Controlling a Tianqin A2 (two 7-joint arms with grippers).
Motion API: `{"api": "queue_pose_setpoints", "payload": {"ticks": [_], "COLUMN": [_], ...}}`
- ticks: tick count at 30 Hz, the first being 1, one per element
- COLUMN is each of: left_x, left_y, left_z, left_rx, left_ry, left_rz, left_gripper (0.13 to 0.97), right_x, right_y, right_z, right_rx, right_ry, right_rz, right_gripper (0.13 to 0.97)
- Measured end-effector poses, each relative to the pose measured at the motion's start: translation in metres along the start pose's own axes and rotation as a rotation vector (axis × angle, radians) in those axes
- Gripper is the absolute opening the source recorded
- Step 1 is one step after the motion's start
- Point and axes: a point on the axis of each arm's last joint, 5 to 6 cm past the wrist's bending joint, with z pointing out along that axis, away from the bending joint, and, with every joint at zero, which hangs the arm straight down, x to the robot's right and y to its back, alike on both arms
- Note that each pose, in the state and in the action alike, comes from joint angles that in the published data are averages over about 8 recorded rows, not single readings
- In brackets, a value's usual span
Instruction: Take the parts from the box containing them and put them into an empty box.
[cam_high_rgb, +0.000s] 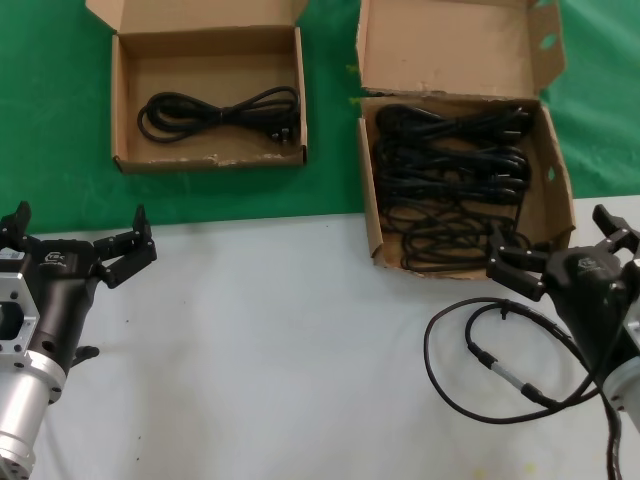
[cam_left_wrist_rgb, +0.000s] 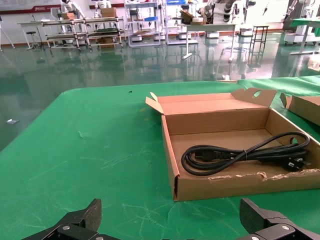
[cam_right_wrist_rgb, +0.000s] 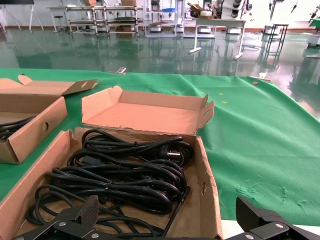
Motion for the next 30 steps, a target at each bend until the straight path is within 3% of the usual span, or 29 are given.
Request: {"api": "queue_pose_setpoints", "payload": {"ticks": [30], "left_x": [0.0000], "left_y": [0.0000], "left_z": [0.0000], "left_rx": [0.000], "left_ry": [0.000], "left_rz": [0.000], "left_gripper": [0.966], "right_x": [0.0000], "right_y": [0.0000], "right_z": [0.0000], "right_rx": [0.000], "right_ry": [0.000], "right_rz": [0.000], "right_gripper": [0.966]}}
